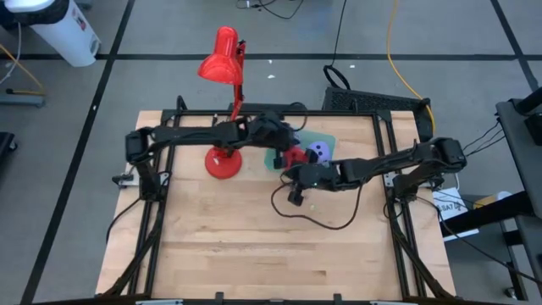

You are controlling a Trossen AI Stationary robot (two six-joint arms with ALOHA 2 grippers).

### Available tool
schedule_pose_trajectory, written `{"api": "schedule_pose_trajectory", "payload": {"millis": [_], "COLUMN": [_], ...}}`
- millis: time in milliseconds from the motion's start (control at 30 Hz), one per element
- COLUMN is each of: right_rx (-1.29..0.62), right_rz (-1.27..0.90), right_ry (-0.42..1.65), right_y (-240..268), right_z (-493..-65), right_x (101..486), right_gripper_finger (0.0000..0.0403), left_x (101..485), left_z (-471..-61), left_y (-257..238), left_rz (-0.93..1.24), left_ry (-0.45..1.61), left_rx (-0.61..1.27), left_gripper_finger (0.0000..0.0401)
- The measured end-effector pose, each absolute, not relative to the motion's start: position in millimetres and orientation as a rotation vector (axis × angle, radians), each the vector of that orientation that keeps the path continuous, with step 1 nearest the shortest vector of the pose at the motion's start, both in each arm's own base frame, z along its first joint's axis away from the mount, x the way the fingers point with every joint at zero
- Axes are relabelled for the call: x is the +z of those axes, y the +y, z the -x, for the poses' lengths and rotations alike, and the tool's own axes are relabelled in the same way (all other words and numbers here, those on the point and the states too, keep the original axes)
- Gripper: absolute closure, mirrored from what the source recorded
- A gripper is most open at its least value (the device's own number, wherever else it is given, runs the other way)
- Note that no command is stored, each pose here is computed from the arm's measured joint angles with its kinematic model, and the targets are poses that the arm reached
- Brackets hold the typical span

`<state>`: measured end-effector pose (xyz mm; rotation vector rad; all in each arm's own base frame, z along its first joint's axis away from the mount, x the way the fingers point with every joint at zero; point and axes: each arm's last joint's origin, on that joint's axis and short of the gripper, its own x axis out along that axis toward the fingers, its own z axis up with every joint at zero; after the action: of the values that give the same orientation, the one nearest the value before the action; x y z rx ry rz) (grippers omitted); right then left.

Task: Pick & Place Dice
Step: Put the big red dice into the green bin, then put the small light yellow dice into the green bin

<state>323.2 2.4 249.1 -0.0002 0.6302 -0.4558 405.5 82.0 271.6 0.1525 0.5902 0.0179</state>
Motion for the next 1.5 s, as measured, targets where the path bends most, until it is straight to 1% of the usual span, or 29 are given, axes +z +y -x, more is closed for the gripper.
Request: {"api": "schedule_pose_trajectory", "payload": {"millis": [167, 467, 567, 833, 1067, 1267, 1500], "right_rx": [-0.571, -0.720, -0.758, -0.888, -0.957, -0.956, -0.963], "right_rz": [-0.015, -0.075, -0.098, -0.157, -0.176, -0.174, -0.189], "right_ry": [0.743, 0.892, 0.914, 0.944, 0.961, 0.952, 0.958], "right_y": [4, 1, 0, -2, -4, -4, -4], "right_z": [-302, -280, -276, -265, -258, -260, -259], "right_x": [249, 240, 239, 236, 235, 235, 235], "right_gripper_finger": [0.0403, 0.0403, 0.0403, 0.0403, 0.0403, 0.0403, 0.0403], "left_x": [276, 252, 245, 242, 243, 257, 307], "left_z": [-431, -457, -459, -456, -452, -442, -411], "left_y": [86, 100, 102, 108, 110, 114, 110], "left_rz": [-0.154, -0.129, -0.112, -0.093, -0.058, -0.052, -0.058], "left_ry": [0.557, 0.601, 0.626, 0.658, 0.680, 0.694, 0.659], "left_rx": [-0.020, -0.022, -0.016, -0.020, -0.008, 0.046, 0.061], "left_gripper_finger": [0.0401, 0.0401, 0.0401, 0.0401, 0.0401, 0.0401, 0.0401]}}
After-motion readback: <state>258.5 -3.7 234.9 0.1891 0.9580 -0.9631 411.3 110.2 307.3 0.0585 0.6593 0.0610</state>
